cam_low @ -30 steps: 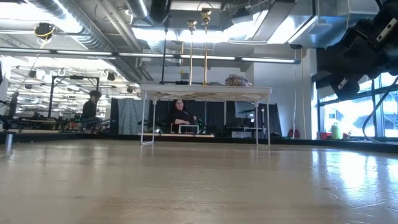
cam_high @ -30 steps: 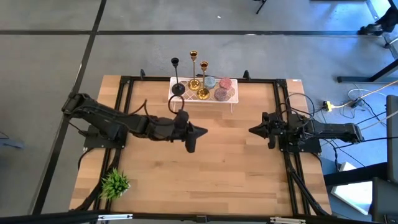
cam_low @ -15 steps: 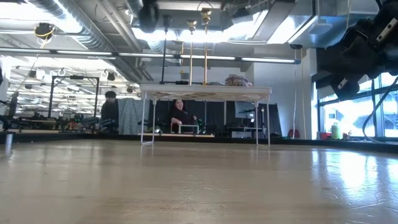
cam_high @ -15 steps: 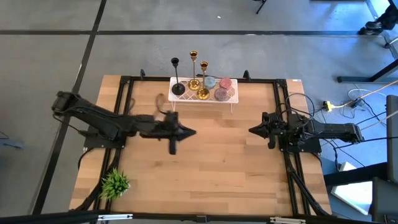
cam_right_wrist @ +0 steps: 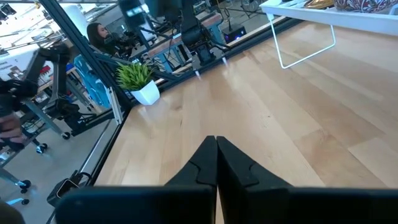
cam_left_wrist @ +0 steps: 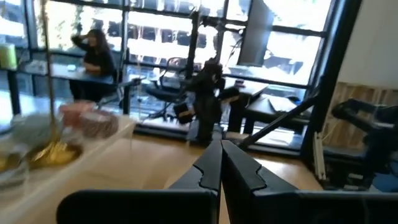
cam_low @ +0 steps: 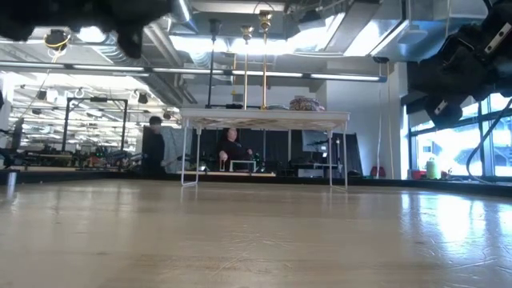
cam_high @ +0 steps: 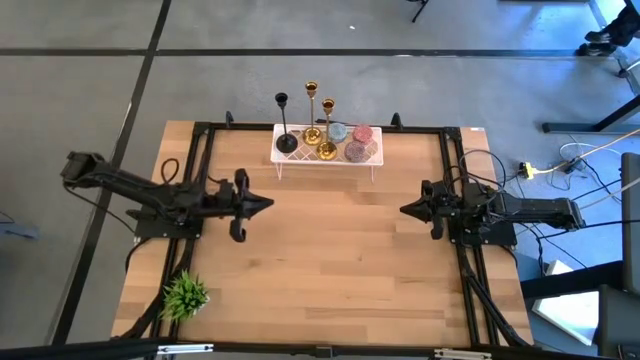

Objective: Pick & Place candle stick holders
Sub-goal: Return to Home Position

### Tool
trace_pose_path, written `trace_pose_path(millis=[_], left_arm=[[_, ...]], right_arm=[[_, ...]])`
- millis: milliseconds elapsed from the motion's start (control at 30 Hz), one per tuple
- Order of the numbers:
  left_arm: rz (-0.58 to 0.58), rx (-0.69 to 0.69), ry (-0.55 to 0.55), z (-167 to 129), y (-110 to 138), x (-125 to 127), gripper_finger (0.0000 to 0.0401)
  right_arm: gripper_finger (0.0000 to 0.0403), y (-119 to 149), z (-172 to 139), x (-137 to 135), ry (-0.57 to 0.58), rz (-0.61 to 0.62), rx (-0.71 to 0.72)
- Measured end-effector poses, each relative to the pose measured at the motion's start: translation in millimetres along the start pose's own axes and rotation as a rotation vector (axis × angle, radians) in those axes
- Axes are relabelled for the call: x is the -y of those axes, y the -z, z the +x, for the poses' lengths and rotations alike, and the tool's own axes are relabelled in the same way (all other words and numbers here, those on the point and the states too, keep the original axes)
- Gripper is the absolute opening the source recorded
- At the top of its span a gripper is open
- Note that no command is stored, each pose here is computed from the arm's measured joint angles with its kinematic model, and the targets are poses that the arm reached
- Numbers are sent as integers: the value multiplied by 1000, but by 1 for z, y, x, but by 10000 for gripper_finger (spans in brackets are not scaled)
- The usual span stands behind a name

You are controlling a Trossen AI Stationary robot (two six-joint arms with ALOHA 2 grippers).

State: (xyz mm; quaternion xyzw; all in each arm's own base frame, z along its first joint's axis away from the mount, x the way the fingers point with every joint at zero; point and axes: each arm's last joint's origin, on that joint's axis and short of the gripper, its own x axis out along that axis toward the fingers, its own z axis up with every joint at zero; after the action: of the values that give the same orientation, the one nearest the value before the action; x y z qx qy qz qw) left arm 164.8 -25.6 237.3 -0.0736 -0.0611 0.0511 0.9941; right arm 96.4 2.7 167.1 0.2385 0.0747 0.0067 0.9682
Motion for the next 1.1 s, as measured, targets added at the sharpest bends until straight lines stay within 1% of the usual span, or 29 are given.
trace_pose_path(millis=[100,167,267,433,533,667,867,933,1100], left_arm=[[-31,-16,-24,-12,17,-7,1],[-47,-2,-35,-19,26,-10,1],[-44,-19,-49,-28,41,-15,1],[-56,15,-56,-39,52,-21,1],[-18,-10,-63,-41,54,-23,1],[50,-39,-39,-43,55,-27,1],[64,-96,64,-45,57,-37,1],[60,-85,57,-45,55,-41,1],[25,-70,-22,-46,53,-49,1]], right_arm=[[0,0,0,0,0,0,0],[0,0,0,0,0,0,0],[0,0,0,0,0,0,0],[0,0,0,0,0,0,0],[0,0,0,0,0,0,0],[0,0,0,0,1,0,1],[0,0,0,0,1,0,1],[0,0,0,0,1,0,1],[0,0,0,0,1,0,1]])
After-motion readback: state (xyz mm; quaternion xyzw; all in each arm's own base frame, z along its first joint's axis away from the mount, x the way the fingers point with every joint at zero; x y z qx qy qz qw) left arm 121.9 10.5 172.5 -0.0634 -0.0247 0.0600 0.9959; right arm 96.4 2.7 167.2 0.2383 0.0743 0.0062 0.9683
